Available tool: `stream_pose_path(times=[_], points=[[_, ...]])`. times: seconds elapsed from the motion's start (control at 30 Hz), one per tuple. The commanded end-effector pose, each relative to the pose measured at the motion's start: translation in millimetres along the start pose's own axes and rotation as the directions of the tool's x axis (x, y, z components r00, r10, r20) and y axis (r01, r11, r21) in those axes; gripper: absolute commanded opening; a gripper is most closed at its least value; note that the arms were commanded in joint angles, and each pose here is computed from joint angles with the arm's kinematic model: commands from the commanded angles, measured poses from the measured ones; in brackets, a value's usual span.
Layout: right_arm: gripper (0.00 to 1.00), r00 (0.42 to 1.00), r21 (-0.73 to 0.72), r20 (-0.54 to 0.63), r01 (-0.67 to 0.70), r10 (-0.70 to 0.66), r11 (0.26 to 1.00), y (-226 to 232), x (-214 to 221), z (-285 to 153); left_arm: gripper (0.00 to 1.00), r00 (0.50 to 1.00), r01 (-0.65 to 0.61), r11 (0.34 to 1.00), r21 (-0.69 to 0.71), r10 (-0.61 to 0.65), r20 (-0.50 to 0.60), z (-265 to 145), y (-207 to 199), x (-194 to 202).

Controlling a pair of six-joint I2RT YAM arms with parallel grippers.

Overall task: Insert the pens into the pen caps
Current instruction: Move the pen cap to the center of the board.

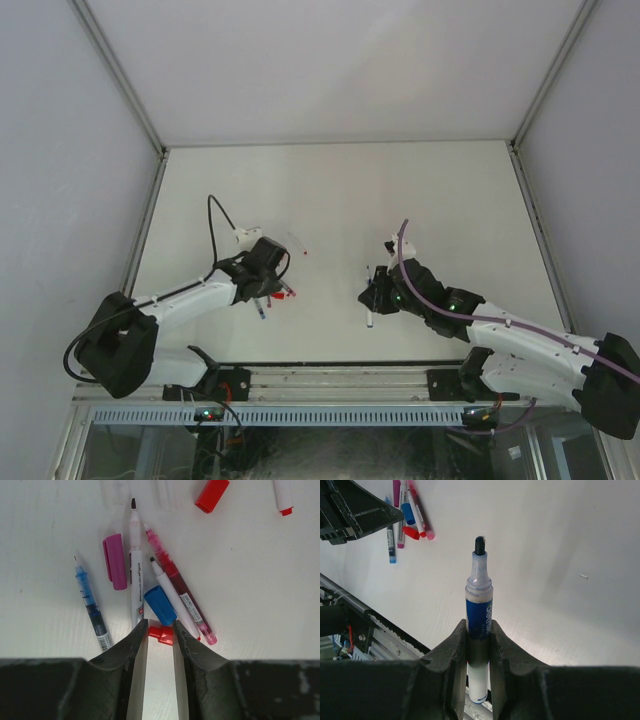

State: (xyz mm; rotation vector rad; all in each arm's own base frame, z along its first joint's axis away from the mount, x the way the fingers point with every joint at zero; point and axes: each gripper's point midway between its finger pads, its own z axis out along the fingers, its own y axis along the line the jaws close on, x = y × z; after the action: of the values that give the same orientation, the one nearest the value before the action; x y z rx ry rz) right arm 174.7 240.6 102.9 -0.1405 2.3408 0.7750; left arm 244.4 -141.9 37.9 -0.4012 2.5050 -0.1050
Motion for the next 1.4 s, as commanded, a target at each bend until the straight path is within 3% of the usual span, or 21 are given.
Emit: stream_pose_path(times=[0.0,1.37], points=[[0.0,0.999,-0.051,0.033,-0.014,0.016,0.999,14.5,-8.9,1.4,0.31,0.997,0.042,0.999,0.023,-0.043,0.059,-0.7,-11.0,-22.0],[0.0,1.0,-0.047,0.008,-0.017,0.017,0.999,14.2,-3.0,3.5,0.33,0.999,0.035,0.999,-0.007,-0.035,0.018,20.5,-10.4,-14.5]])
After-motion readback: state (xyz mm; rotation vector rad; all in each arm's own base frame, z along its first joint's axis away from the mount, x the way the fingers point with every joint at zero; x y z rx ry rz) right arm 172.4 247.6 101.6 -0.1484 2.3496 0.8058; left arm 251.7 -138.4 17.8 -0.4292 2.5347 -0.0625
